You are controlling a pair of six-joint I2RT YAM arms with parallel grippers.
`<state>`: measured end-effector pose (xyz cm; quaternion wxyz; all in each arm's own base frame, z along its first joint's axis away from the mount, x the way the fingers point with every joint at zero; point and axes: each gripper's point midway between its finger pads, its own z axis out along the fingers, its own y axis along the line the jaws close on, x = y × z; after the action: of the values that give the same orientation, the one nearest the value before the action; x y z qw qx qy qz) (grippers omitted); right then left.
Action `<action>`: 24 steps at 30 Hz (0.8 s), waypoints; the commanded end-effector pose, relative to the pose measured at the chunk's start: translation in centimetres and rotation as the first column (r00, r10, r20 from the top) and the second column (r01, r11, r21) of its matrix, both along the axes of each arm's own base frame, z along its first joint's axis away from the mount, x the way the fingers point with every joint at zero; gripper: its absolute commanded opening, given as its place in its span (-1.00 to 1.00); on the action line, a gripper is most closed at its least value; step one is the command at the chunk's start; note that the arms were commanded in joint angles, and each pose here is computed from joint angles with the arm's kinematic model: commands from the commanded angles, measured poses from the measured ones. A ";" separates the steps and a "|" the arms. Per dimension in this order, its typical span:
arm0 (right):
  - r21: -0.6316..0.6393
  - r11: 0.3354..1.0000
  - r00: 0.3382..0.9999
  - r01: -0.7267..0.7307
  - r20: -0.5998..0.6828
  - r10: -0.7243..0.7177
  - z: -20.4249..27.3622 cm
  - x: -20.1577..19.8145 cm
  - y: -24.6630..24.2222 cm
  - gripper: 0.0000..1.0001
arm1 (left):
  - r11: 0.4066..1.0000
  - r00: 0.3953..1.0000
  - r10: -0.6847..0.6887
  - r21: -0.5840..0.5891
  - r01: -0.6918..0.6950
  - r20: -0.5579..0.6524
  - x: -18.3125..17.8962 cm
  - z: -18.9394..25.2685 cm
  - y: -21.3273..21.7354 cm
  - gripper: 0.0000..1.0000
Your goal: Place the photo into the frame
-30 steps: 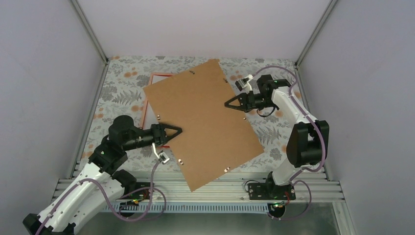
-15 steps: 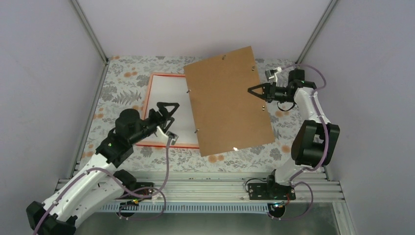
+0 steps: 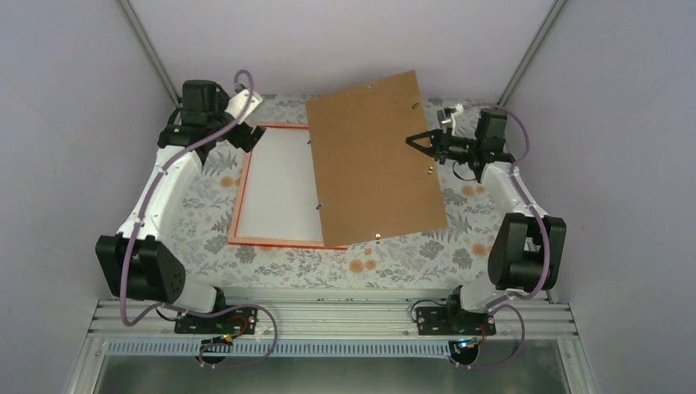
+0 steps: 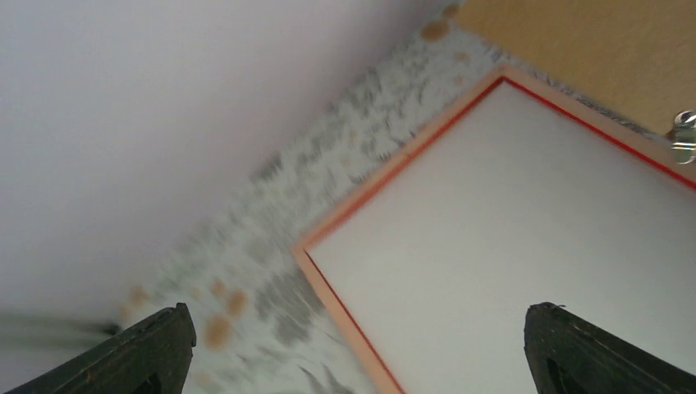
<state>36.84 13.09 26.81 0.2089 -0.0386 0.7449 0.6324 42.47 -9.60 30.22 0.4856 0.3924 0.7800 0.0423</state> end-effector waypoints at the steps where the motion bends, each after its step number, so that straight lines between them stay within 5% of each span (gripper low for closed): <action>1: 0.003 0.996 0.938 -0.090 0.337 0.084 9.7 -2.0 3.0 -0.93 | 0.911 0.945 0.100 -0.352 -0.213 -0.311 -1.4 -3.4 1.0 0.98; 5: 0.027 0.997 0.880 -0.073 0.473 0.051 13.9 -2.8 3.1 -0.93 | 0.815 0.925 0.151 -0.485 -0.316 -0.349 -0.9 -4.3 4.5 0.98; 9: 0.038 0.998 0.840 -0.059 0.541 0.029 15.6 -3.6 3.6 -0.93 | 0.643 0.922 -0.218 -0.758 -0.110 -0.318 -2.9 -0.1 1.8 0.83; 13: 0.090 0.995 0.837 -0.053 0.548 -0.005 16.5 -3.3 3.6 -0.93 | 0.495 0.853 -0.478 -0.867 0.065 -0.209 -6.6 3.9 -3.7 0.78; 24: 0.141 0.983 0.831 -0.115 0.556 0.018 18.4 -4.0 6.2 -0.93 | 0.401 0.793 -0.579 -0.913 0.072 -0.191 -9.0 5.2 -8.2 0.57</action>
<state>33.44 18.69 42.00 0.3557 -0.2140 0.6273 0.6589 34.37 -16.72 34.14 0.4129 0.2343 0.7071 -0.5240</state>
